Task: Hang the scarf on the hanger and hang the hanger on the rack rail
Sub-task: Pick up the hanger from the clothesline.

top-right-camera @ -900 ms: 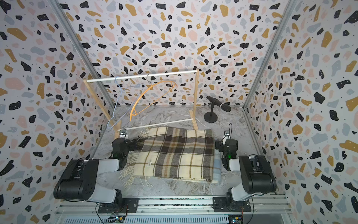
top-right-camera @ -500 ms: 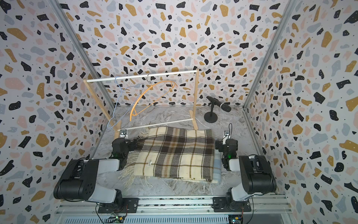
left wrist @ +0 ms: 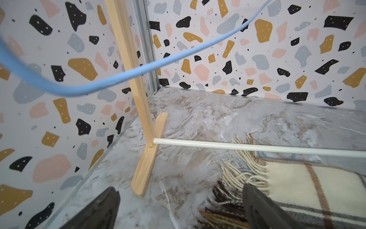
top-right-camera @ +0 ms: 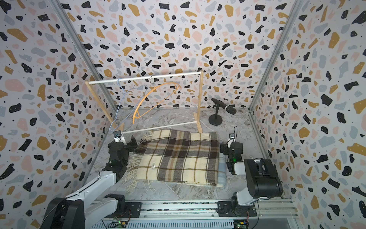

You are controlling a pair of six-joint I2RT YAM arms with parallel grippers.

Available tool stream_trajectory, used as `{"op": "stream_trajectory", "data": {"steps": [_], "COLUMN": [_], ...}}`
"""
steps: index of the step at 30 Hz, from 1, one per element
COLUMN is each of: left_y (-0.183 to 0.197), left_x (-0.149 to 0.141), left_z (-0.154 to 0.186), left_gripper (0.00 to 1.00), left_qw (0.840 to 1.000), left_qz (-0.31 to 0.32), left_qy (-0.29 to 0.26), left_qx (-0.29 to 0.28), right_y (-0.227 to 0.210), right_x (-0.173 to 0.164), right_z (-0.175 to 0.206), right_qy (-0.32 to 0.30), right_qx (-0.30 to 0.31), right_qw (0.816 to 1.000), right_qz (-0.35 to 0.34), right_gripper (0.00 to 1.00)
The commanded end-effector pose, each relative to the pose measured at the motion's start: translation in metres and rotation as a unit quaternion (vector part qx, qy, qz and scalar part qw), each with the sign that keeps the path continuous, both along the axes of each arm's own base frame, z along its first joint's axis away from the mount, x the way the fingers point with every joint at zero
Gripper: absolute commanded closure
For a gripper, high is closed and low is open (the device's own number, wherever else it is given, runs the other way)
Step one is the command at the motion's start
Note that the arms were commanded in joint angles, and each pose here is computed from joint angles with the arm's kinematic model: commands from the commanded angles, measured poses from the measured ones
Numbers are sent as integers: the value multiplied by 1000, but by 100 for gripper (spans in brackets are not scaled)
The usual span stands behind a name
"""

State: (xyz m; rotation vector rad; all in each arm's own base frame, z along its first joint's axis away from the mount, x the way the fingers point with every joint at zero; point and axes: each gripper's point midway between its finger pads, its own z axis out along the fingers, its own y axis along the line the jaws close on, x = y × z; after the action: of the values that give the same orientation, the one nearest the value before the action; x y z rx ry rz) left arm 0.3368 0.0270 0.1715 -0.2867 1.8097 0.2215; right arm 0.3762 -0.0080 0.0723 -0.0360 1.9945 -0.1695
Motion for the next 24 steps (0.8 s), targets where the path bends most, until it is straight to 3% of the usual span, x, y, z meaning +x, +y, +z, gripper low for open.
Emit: {"op": "stream_trajectory", "data": {"steps": [1,5,9,14,18,24], "left_y": [6,9,8,8,-2,-23], "left_x": [-22,-41,-50,-60,-51,-19], "left_z": [-4,27,84,161,213,260], "left_gripper": [0,0,0,0,0,0], "left_qw": [998,997,998,999,998,991], "left_qz": [40,55,42,23,-19,-81], "left_qy": [23,4,-16,-31,-21,-12], "left_qx": [-34,-49,-48,-7,50,108], "right_y": [0,0,0,-1,0,-1], "right_x": [8,7,7,7,7,7], "right_z": [12,11,11,11,11,11], "right_qy": [-18,-18,-17,-18,-18,-18], "right_qx": [-1,-1,-1,-1,-1,-1], "right_qw": [1000,1000,1000,1000,1000,1000], "right_qz": [-2,-2,-2,-2,-2,-2], "right_gripper": [0,0,0,0,0,0]}}
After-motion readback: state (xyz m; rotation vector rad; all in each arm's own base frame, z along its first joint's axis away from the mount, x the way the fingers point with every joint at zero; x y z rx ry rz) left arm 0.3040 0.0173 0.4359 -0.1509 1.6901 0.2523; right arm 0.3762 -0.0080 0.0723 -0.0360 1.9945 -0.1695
